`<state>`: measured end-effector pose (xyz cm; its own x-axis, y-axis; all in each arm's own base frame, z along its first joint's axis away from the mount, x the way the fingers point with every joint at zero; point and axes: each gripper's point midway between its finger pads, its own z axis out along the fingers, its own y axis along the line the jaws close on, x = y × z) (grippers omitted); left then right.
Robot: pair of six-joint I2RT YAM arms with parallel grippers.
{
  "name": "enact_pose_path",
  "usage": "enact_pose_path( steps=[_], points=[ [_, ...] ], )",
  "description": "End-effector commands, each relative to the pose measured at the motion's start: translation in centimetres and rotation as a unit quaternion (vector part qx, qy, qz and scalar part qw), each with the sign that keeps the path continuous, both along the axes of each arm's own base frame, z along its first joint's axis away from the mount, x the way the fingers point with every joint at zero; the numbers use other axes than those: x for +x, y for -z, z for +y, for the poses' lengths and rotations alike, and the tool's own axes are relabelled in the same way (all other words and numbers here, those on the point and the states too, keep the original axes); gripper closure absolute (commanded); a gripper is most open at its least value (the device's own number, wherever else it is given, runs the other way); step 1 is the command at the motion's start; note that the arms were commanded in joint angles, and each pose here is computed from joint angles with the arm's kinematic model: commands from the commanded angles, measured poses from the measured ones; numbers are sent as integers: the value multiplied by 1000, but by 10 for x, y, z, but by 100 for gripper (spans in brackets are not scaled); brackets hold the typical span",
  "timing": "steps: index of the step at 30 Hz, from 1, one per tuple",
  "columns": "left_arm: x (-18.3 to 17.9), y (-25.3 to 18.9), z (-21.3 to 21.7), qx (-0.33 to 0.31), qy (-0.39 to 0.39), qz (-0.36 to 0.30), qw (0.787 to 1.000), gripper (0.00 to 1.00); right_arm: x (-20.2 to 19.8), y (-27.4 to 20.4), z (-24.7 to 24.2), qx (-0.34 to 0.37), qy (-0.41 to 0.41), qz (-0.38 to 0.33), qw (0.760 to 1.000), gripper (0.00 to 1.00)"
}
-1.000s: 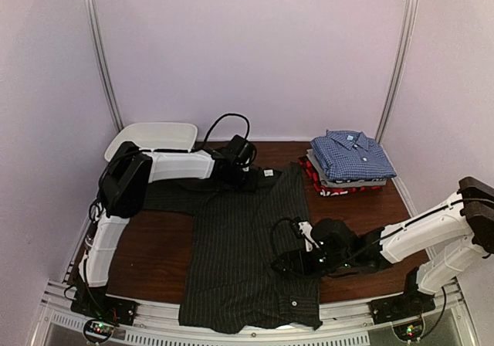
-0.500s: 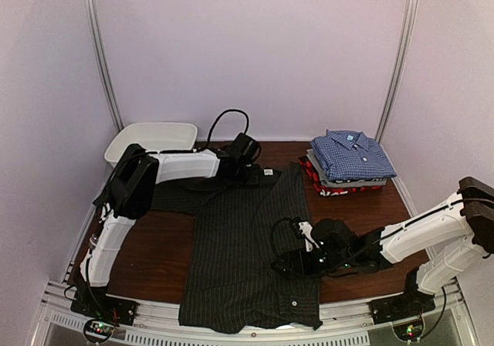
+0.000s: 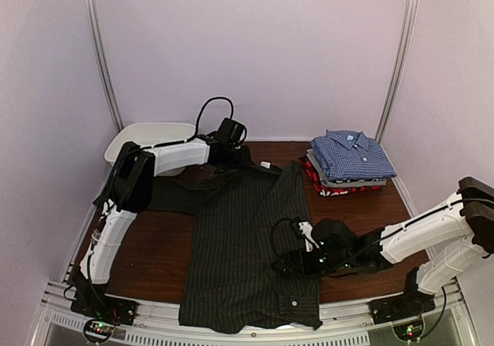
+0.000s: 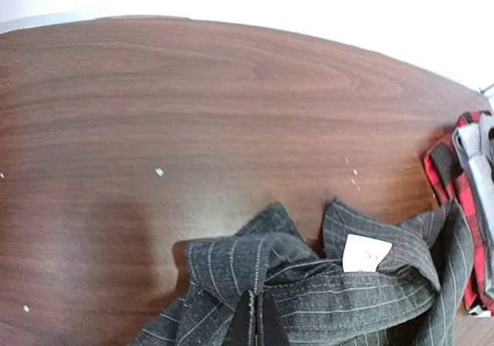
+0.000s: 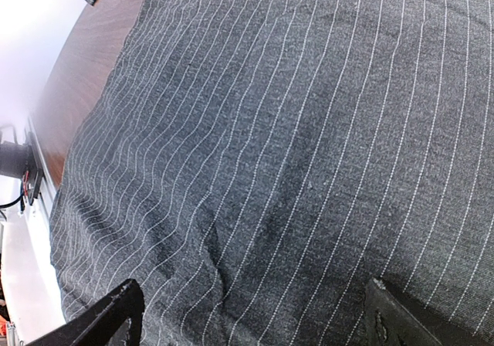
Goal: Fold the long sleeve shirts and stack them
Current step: Smooth out the corner of the shirt at the center of the board.
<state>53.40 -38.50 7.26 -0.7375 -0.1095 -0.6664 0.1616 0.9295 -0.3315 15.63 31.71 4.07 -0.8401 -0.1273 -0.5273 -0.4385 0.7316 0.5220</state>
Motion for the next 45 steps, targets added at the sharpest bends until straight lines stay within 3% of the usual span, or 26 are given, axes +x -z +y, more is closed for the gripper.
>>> enact_pose_path(
  steps=[1,11,14,19,24,33,35,40,45],
  points=[
    [29,-24,4,-53,-9,-24,998,100,-26,52,-38,-96,-2,66,993,0],
    [53,-27,9,-117,-3,-11,993,98,-28,59,-37,-102,-4,76,992,0],
    [56,-32,10,-117,3,-15,993,67,-28,59,-36,-103,-5,77,992,0],
    [61,-55,22,-105,3,-38,994,47,-22,50,-33,-99,4,66,993,0],
    [53,-101,34,-83,13,-75,994,46,-4,19,-28,-84,33,27,996,0],
    [-17,-119,46,-35,56,-72,995,52,78,-64,-26,-29,110,-68,991,1],
    [-38,-113,42,-32,73,-60,995,54,103,-75,-28,-27,123,-82,989,5],
    [-95,-82,38,-38,105,-9,994,65,159,-86,-11,-24,117,-96,988,31],
    [-150,-49,66,-22,105,38,994,72,203,-63,3,-45,112,-85,989,65]
  ],
)
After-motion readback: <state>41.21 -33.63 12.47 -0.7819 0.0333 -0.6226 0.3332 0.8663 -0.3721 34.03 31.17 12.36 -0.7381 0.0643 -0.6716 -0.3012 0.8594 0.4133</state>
